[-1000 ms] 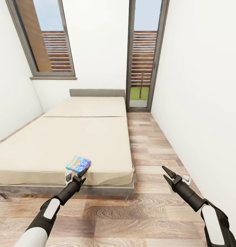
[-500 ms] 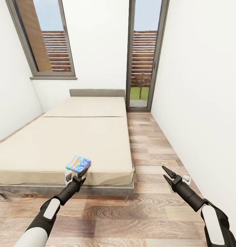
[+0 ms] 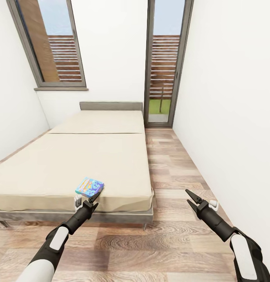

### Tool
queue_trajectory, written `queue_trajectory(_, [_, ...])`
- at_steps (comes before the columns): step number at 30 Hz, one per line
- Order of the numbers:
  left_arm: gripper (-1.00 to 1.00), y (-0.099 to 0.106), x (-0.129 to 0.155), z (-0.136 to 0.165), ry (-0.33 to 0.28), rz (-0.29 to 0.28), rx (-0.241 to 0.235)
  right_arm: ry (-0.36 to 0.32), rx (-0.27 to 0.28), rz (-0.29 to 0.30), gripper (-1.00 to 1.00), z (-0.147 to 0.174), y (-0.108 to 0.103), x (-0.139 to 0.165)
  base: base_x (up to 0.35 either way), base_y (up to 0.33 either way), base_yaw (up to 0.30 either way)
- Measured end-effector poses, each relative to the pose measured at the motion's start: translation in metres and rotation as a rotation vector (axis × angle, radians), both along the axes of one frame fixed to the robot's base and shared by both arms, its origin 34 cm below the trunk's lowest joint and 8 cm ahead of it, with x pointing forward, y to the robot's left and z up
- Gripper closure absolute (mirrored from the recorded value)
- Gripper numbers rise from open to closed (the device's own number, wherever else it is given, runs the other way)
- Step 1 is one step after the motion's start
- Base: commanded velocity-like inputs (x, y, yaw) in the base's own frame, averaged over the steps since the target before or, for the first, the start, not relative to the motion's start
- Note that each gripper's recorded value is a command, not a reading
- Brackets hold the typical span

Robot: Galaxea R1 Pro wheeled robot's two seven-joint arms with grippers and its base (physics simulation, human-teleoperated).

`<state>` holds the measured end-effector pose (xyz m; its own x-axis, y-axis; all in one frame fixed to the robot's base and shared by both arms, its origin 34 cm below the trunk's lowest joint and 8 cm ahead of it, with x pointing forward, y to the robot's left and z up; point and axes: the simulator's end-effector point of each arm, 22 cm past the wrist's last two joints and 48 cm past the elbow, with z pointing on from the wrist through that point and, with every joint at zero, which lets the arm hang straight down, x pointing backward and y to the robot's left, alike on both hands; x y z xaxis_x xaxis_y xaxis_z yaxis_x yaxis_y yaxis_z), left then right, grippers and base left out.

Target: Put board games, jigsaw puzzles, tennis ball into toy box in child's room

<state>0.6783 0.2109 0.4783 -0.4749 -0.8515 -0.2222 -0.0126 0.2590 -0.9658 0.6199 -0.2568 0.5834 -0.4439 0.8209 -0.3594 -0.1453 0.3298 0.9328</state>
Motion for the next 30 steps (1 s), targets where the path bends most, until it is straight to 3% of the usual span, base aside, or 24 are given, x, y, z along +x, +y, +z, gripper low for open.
queue_trajectory(30, [-1.0,0.0,0.0003,0.0001,0.001,-0.003,0.001,0.0,0.0,0.0,-1.0,0.0,-0.0001,0.0,-0.002,0.0,0.0])
